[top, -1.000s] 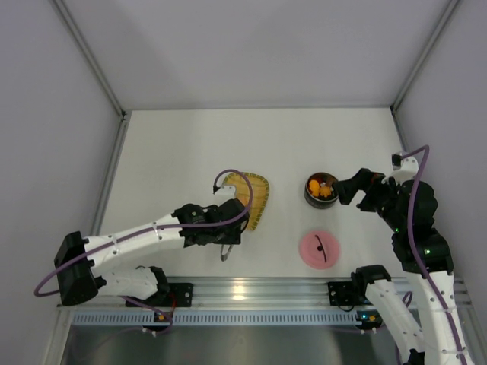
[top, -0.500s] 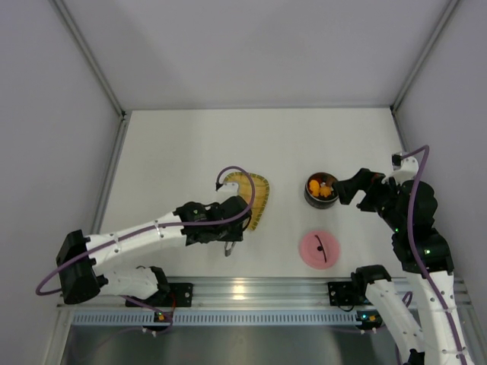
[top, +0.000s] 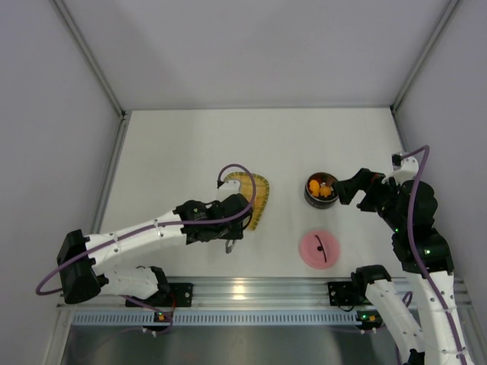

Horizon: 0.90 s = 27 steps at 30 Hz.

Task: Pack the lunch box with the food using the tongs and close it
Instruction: Pick up the fake food from the plate.

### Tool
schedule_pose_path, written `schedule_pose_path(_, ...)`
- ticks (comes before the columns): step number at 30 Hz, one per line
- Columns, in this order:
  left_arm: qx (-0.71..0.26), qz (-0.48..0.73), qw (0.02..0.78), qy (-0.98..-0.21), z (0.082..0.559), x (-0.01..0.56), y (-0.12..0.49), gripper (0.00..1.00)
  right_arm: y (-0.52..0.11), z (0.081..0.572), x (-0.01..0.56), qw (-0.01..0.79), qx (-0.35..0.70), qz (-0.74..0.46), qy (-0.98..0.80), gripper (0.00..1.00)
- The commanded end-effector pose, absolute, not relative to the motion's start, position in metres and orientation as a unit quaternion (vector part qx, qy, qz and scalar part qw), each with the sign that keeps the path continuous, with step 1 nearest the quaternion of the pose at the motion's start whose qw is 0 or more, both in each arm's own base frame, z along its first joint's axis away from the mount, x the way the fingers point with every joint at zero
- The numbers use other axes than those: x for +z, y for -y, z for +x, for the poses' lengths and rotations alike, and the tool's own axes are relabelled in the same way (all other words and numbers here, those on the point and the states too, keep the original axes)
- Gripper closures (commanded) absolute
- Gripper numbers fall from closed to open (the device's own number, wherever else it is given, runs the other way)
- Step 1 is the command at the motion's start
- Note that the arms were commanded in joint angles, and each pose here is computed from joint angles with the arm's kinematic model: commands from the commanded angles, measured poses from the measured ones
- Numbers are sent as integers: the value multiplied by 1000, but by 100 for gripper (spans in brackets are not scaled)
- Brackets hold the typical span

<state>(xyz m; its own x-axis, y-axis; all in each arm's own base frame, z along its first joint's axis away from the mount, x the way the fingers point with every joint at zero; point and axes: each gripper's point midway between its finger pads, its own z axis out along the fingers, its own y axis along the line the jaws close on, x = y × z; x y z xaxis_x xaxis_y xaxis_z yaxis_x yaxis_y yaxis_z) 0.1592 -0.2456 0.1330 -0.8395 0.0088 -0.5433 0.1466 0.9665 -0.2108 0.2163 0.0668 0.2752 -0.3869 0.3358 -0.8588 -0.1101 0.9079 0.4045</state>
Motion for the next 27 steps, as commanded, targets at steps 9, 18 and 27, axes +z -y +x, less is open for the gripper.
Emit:
schedule_pose_path(9, -152, 28, 328, -932, 175, 173, 255, 67, -62, 216, 291, 574, 200, 73, -790, 1)
schedule_pose_path(18, -161, 28, 334, -928, 176, 182, 257, 69, -62, 216, 292, 575, 200, 73, -790, 1)
schedule_pose_path(27, -184, 61, 348, -917, 187, 208, 284, 69, -63, 217, 292, 575, 202, 74, -789, 1)
